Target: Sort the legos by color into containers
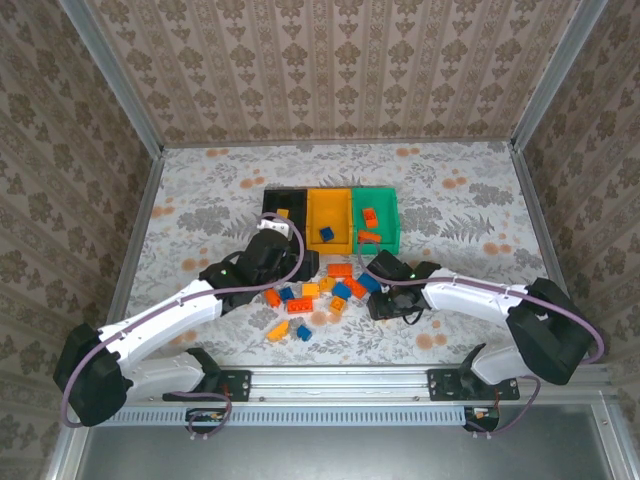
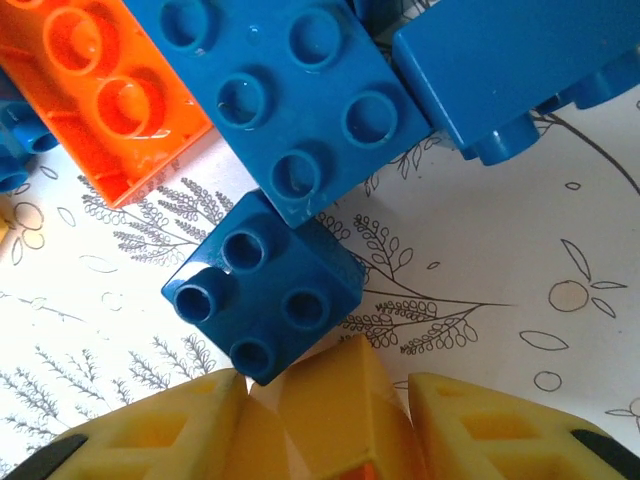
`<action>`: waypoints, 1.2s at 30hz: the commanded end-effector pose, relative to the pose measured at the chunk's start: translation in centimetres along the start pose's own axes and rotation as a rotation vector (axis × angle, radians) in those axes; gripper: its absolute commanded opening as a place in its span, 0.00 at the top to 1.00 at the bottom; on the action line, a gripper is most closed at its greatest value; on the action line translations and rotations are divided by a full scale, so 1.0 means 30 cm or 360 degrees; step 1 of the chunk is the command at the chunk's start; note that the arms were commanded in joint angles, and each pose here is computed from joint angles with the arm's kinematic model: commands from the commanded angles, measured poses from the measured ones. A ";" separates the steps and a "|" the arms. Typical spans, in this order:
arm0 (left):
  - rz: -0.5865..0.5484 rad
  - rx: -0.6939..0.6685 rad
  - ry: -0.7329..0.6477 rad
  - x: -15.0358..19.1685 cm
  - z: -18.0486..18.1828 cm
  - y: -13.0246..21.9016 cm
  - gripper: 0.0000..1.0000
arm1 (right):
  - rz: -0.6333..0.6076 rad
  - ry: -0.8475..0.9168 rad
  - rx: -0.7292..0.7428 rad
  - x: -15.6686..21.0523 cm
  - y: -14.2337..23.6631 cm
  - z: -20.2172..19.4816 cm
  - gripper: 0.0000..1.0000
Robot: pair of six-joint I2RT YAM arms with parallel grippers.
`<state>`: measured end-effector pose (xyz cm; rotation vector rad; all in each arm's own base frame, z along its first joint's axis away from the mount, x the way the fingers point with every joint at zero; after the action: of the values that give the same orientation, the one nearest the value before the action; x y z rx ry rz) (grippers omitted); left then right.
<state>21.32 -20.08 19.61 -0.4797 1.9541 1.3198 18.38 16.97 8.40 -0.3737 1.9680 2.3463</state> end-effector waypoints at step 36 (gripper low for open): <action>-0.0054 -0.0262 0.0253 0.173 0.235 0.227 0.00 | -0.0629 0.0181 -0.0508 -0.897 0.133 0.630 0.55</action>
<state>16.23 -11.01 19.14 -0.7091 1.9490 1.4293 40.76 37.00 21.13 -0.8545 1.3686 2.3883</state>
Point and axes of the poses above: each hand's point on the last joint's axis, 136 mm out from that joint toward the fingers, its own y axis back along the fingers, its own z axis along the line the jaws close on, x = y × z, the point moved 6 cm from there along y, back along the fingers, and after that the axes turned 3 degrees about -y, right-handed, at the moved point
